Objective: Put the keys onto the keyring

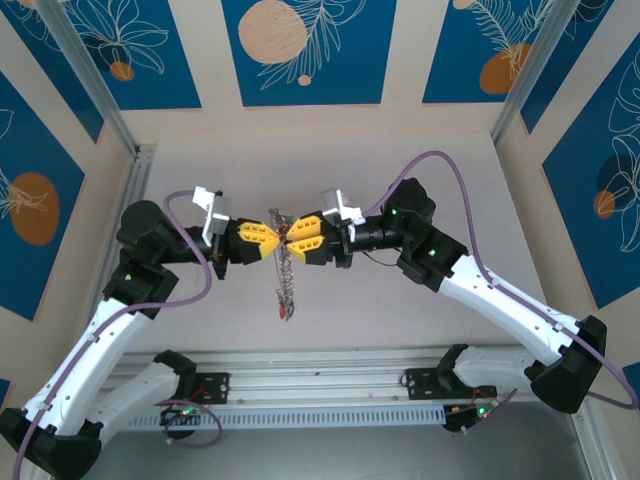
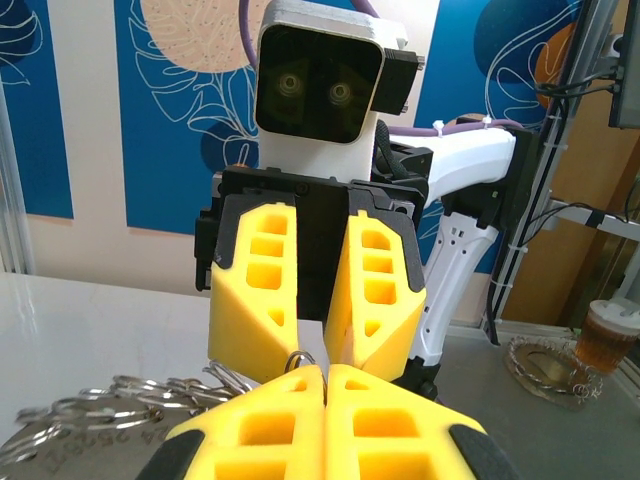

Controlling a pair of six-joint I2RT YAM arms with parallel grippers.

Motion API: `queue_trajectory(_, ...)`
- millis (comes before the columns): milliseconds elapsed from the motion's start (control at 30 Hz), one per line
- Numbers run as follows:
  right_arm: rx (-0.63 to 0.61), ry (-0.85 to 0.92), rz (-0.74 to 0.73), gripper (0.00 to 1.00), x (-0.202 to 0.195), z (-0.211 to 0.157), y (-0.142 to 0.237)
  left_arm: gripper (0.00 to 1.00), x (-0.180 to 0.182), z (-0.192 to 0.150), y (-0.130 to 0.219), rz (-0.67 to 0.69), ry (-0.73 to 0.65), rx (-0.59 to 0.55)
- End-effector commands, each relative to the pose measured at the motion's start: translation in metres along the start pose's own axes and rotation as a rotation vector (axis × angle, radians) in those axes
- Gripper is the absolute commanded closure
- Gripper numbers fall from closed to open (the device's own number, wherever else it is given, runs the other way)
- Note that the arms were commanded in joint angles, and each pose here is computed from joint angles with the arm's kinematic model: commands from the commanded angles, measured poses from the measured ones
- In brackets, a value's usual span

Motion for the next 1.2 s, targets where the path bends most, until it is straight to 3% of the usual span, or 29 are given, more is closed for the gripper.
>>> queue_trajectory(0,-0.005,-0.010,-0.008,0.75,-0.001,0.005,-0.002,1.00,-0.009,0.006,-0.003,-0.041,-0.048,-0.019)
queue_trajectory(1167,-0.021,-0.064,-0.020,0.75,-0.010,0.001,0.005,1.00,-0.008,0.005,-0.004,-0.017,-0.055,-0.007)
Point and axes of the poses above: each hand's point on the last joint's axis, 136 mm out from that joint toward the fingers, its own y axis back along the fingers, its own x axis along the line the jaws close on, z = x × y, the point moved 3 cm from there along y, back along the fingers, and after that the axes turned 8 degrees about -y, right-handed, at the moved point
